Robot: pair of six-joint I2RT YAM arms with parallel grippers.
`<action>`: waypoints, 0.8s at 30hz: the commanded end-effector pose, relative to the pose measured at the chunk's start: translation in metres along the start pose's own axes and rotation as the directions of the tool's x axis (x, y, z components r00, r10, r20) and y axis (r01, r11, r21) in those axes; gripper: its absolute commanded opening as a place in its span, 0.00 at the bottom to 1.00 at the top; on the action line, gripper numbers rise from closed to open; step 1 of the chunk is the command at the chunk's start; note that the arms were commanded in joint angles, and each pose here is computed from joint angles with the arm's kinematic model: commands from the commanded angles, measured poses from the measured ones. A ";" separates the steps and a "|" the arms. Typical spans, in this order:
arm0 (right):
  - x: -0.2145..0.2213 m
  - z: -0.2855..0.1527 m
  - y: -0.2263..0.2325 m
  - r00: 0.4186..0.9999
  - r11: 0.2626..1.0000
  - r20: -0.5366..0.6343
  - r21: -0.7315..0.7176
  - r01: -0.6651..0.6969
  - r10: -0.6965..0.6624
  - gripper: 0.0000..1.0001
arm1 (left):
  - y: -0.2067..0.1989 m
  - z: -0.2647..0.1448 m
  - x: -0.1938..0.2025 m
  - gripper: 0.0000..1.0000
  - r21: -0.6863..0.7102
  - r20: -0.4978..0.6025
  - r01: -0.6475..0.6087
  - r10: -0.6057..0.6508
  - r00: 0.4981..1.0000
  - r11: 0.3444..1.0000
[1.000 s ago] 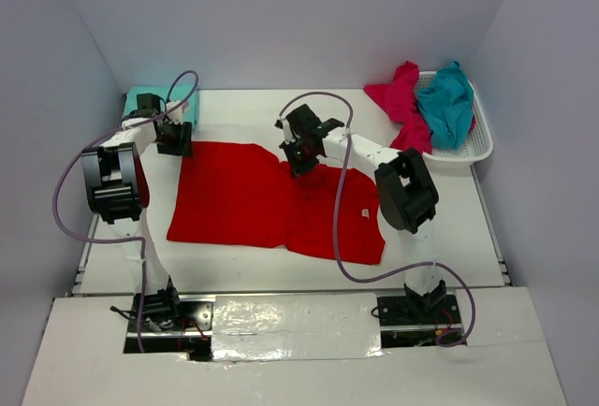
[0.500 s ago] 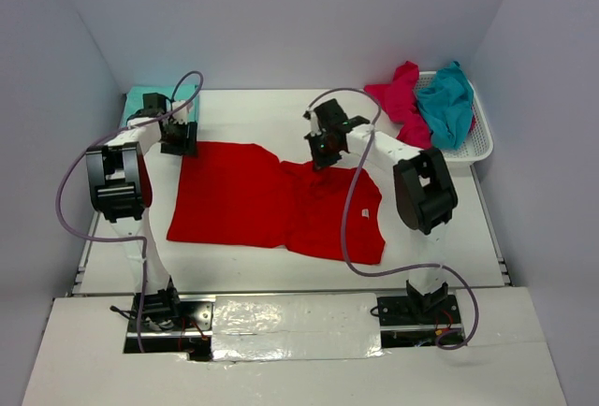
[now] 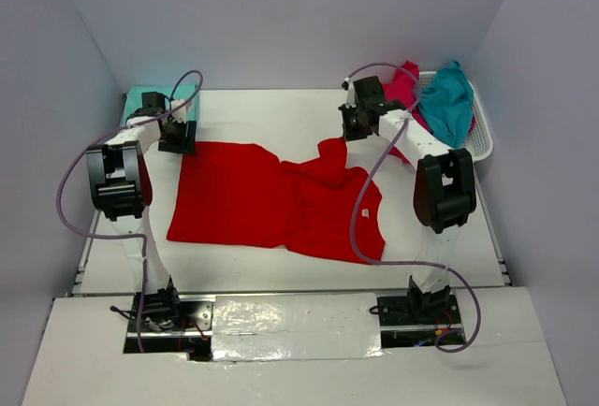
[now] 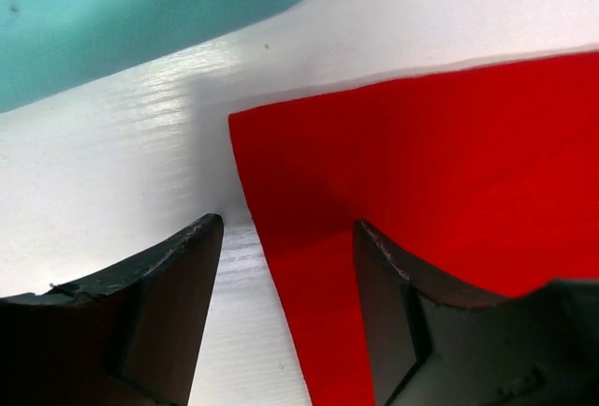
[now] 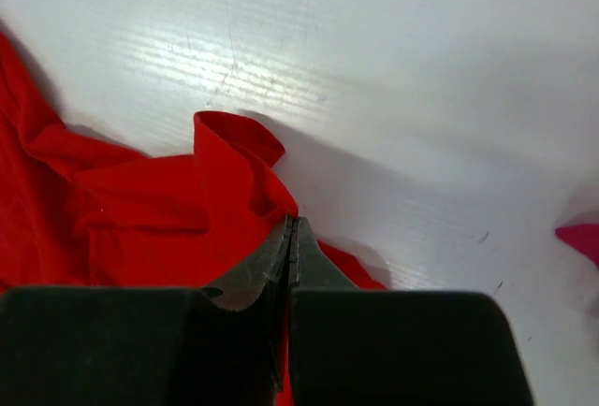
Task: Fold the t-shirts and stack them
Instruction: Grap the side of the flattened tshirt furthest away from the robot with both arms
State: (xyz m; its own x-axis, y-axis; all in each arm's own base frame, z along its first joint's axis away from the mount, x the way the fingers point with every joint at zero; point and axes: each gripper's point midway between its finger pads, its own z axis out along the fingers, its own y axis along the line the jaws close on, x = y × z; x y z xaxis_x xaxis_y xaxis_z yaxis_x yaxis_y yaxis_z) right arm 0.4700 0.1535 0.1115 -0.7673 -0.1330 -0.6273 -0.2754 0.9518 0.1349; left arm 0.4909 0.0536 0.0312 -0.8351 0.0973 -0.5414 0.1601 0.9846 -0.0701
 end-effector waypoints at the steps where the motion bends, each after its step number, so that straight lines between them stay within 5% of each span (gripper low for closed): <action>1: -0.036 -0.019 -0.006 0.995 0.999 0.098 0.025 0.031 -0.034 0.00 | 0.010 -0.039 -0.062 0.72 -0.022 0.185 0.041 -0.036 0.982 0.999; 12: -0.034 -0.030 -0.004 0.994 0.999 0.107 0.017 0.032 -0.034 0.00 | -0.014 0.002 -0.031 0.72 0.097 0.042 0.114 -0.118 0.992 0.989; 19: -0.034 -0.030 -0.003 0.994 0.999 0.106 0.008 0.033 -0.034 0.00 | -0.004 0.018 -0.014 0.71 0.040 -0.034 0.141 -0.140 0.990 0.989; 24: -0.040 -0.035 -0.003 0.993 0.999 0.117 0.013 0.033 -0.035 0.00 | -0.015 0.025 0.005 0.54 0.099 -0.100 0.125 -0.115 0.988 0.987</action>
State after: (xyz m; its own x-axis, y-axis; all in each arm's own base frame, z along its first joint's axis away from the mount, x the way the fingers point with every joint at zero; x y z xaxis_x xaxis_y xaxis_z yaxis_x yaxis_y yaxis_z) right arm 0.4763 0.1507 0.1202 -0.7496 -0.1403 -0.6469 -0.2829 0.9514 0.1215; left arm 0.5166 0.0445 0.0319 -0.8475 -0.0026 -0.5307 0.1025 0.9804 -0.1685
